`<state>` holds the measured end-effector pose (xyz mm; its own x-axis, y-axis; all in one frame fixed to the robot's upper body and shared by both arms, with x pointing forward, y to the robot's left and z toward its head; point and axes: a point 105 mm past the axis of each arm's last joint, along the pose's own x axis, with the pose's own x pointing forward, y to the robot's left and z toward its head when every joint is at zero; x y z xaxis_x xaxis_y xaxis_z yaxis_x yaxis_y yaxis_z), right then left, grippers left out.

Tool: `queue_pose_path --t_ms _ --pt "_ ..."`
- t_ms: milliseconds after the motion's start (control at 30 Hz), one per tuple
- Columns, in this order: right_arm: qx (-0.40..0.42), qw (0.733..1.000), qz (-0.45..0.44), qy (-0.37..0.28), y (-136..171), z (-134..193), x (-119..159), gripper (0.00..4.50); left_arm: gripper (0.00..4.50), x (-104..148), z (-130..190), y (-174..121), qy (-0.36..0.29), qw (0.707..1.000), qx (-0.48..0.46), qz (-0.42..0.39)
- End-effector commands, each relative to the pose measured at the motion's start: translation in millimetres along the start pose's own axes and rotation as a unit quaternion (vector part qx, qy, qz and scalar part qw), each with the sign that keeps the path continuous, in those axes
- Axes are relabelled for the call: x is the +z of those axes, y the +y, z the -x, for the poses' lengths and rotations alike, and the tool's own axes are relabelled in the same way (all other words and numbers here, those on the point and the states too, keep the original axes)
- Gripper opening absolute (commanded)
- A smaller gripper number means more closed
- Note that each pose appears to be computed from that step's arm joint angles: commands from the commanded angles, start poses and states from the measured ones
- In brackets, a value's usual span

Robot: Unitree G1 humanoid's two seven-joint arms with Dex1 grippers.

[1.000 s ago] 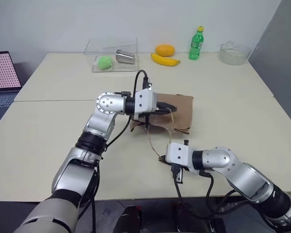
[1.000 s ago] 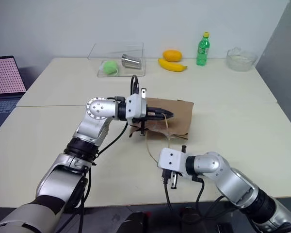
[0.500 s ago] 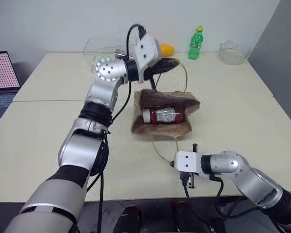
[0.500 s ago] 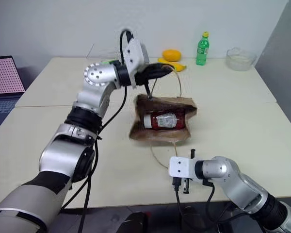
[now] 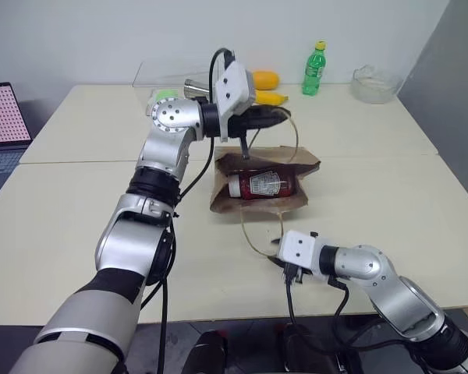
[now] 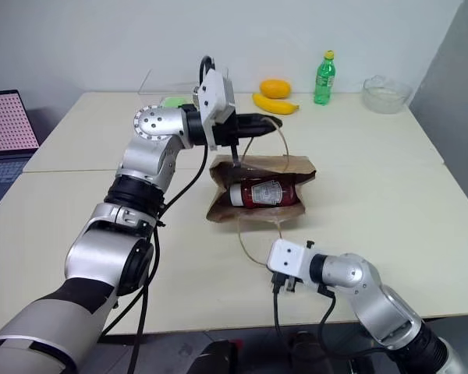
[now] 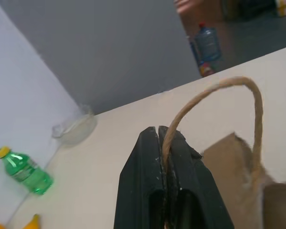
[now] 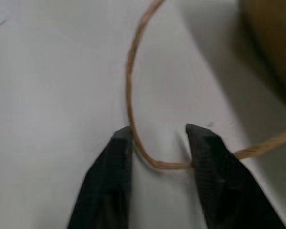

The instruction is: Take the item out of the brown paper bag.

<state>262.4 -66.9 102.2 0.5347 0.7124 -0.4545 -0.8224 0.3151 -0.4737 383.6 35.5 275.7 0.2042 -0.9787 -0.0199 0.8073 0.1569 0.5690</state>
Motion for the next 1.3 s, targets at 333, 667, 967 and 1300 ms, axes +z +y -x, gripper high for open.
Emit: queue_pose_path --t_ms 333,667,967,1300 --pt "0.025 0.998 -0.040 -0.052 -1.6 69.5 41.9 3.11 0.00 27.2 -0.3 -1.1 -0.034 0.999 -0.007 -0.002" --pt "0.010 0.994 -0.056 -0.098 -25.1 76.6 70.6 3.11 0.00 39.7 4.9 -4.9 -0.051 0.998 -0.028 0.029" --pt "-0.076 0.996 0.038 -0.015 -61.5 -1.9 71.2 3.11 0.00 41.5 5.3 -5.7 -0.052 0.998 -0.028 0.029" --pt "-0.115 0.979 0.162 0.043 -84.3 -43.1 76.8 4.41 0.00 40.9 6.0 -7.2 -0.051 0.998 -0.025 0.026"
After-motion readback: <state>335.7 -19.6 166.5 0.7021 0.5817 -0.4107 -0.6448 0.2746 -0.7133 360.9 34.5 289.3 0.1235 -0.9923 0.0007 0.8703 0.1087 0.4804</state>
